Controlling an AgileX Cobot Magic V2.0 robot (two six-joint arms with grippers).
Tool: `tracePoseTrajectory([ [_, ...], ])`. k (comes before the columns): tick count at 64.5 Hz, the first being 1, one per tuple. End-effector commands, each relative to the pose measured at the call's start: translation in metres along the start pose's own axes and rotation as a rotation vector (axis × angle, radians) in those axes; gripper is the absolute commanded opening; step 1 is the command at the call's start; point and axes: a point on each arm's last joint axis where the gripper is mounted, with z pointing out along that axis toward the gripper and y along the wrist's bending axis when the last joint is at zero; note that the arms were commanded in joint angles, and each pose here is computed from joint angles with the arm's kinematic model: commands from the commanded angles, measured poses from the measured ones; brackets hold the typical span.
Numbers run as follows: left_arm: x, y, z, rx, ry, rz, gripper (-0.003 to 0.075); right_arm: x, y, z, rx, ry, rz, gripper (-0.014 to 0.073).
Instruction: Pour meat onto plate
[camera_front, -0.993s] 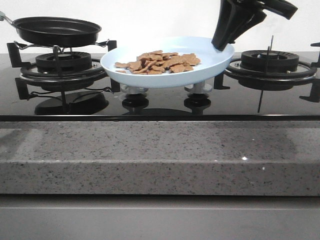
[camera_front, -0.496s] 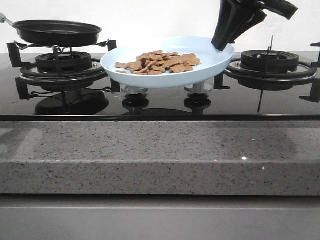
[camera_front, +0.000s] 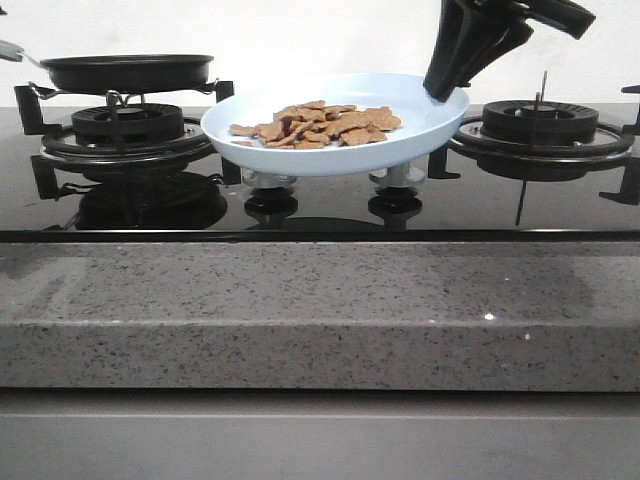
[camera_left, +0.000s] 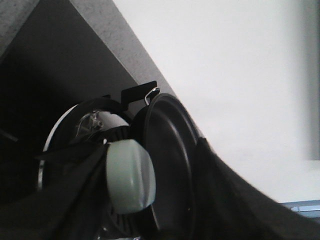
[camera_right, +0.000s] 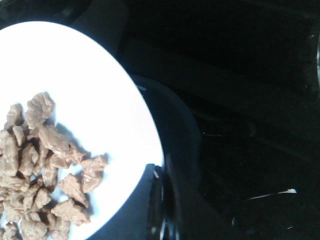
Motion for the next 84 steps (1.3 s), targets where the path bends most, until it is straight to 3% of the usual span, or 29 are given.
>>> tracePoseTrajectory([
  [1, -0.002, -0.026, -0.01, 0.064, 0.018, 0.046, 0.036, -0.007, 0.011, -0.026, -0.03, -0.101, -0.015, -0.0062],
  [37, 0.016, -0.026, -0.012, 0.071, 0.216, 0.105, 0.0349, -0.007, 0.011, -0.026, -0.03, -0.101, -0.015, -0.0062],
  [42, 0.019, -0.026, -0.013, 0.073, 0.244, 0.115, 0.0299, -0.007, 0.011, -0.026, -0.03, -0.101, -0.015, -0.0062],
  [57, 0.023, -0.028, -0.014, 0.105, 0.288, 0.115, -0.002, -0.007, 0.011, -0.026, -0.03, -0.101, -0.015, -0.0062],
  [70, 0.026, -0.039, -0.02, 0.101, 0.298, 0.167, -0.002, -0.007, 0.011, -0.026, -0.03, -0.101, -0.015, -0.0062],
  [84, 0.039, -0.081, -0.037, 0.041, 0.248, 0.365, -0.002, -0.007, 0.011, -0.026, -0.03, -0.101, -0.015, -0.0062],
])
